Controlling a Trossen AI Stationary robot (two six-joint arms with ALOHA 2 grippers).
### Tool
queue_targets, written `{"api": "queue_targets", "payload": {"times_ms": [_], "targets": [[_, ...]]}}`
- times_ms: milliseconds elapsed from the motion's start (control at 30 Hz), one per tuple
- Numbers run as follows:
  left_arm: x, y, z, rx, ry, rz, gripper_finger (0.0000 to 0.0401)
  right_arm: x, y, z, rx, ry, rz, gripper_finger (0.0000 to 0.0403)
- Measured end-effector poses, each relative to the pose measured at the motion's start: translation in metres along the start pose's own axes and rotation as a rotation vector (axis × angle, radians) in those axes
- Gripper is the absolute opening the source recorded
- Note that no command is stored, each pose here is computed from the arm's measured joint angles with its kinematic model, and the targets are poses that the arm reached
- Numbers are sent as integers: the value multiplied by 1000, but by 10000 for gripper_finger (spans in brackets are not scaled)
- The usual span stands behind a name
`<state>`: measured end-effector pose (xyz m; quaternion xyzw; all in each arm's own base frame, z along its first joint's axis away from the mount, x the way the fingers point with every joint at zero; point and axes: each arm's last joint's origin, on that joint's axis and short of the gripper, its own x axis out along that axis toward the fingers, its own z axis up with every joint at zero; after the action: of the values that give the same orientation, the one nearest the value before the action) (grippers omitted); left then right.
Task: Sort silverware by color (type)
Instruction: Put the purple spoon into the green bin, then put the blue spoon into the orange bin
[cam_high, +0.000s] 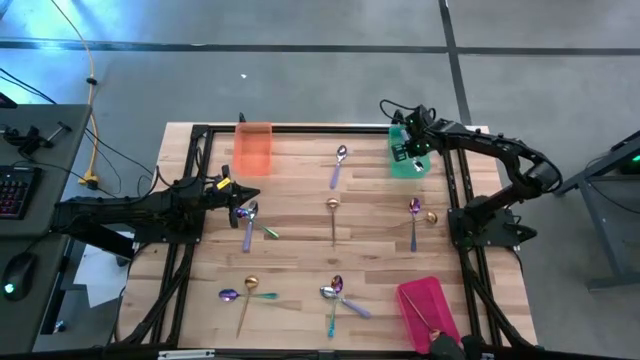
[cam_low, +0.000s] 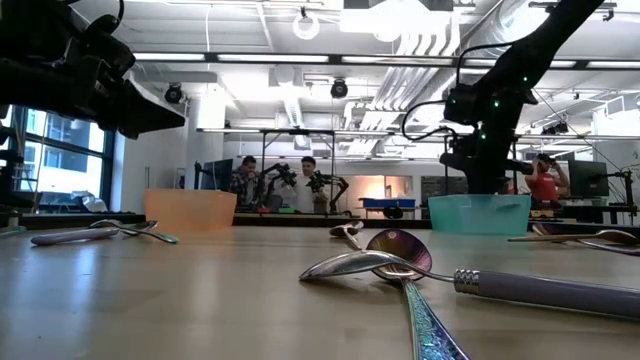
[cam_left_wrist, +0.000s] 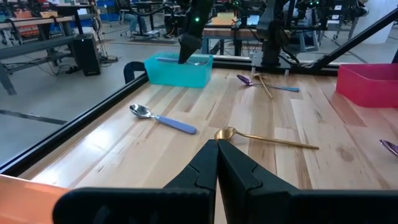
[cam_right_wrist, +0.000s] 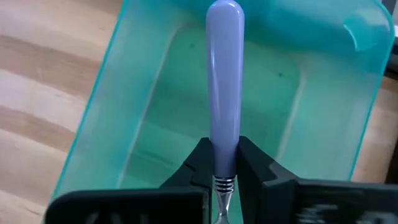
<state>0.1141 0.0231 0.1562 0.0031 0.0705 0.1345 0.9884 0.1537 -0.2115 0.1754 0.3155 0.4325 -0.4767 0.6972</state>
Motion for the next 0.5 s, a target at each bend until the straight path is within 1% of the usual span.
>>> {"api": "queue_targets", "payload": {"times_ms": [100,167,233,400,500], "targets": [[0,0,2,6,-18,14,0,0,0,0,-1,-5,2,13],[0,1,3,4,-31,30,0,0,0,0,-2,-5,2,24],[0,1,3,4,-34,30,0,0,0,0,-6,-5,3,46],[0,0,4,-11,-36,-4,0,0,0,1,-13,-8,0,115],[0,0,4,-11,-37,-5,0,-1,1,2,-31,-10,-1,134]]}}
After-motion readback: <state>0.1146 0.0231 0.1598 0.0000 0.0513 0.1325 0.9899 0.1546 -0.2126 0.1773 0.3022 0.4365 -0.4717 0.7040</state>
